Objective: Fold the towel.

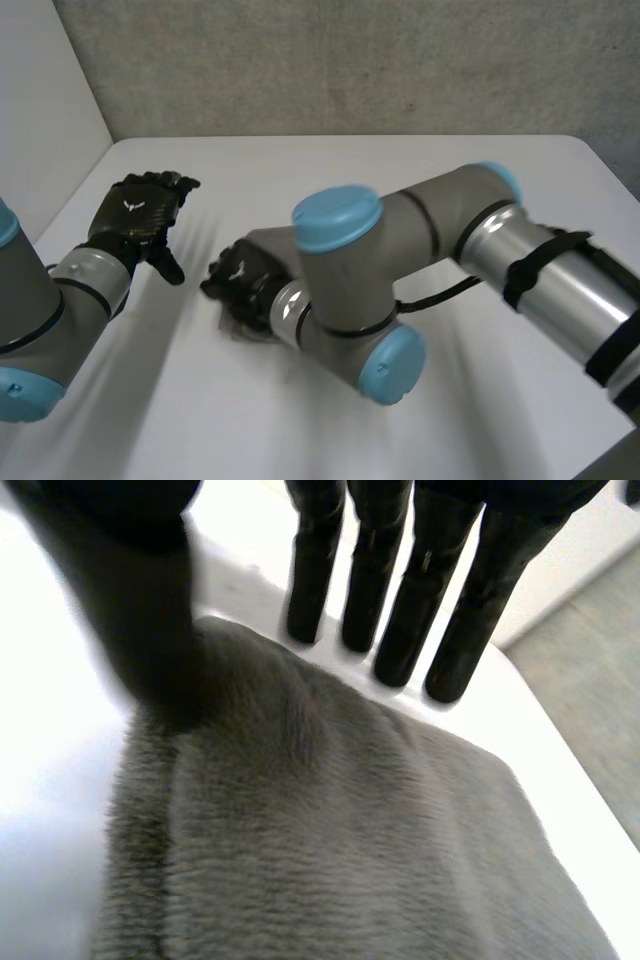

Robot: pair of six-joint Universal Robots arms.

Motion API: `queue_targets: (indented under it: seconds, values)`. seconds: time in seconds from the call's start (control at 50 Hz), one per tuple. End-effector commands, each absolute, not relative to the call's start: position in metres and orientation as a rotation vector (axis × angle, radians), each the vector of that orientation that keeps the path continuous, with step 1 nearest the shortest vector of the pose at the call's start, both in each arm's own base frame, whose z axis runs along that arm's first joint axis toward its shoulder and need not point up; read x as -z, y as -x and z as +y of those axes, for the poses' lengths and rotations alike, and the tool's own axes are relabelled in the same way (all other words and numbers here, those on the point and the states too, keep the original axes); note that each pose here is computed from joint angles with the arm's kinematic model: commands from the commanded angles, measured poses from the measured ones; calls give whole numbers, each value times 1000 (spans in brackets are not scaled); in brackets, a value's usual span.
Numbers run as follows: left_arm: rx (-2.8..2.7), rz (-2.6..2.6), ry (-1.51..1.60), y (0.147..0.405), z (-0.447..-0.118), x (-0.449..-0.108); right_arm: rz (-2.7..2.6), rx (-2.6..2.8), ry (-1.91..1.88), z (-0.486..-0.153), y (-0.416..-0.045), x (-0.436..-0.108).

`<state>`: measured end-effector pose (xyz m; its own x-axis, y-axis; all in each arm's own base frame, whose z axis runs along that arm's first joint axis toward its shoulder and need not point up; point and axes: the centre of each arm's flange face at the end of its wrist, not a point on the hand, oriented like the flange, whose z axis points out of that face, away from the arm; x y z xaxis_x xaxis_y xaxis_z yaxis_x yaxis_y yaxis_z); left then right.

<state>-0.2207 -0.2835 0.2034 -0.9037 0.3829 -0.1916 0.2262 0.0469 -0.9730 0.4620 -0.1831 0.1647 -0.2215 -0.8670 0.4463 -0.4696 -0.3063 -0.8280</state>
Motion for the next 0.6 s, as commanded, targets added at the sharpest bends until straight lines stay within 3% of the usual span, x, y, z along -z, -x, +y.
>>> queue_targets:
  seconds: [0.02,0.12,0.32,0.48,0.6]
  values:
    - [-2023,-2126,646,230,-287,-217,1847,1587,1257,-225,-417,-203]
    - [-1959,-2076,638,249,-276,-219,1925,1604,1092,-243,-388,-206]
    - [-1627,-2174,632,285,-256,-172,2080,1469,949,-255,-370,-175]
    - [-1537,-2258,660,289,-259,-137,2102,1415,907,-265,-381,-151]
    - [-1531,-2277,654,287,-264,-133,2134,1378,935,-268,-387,-131]
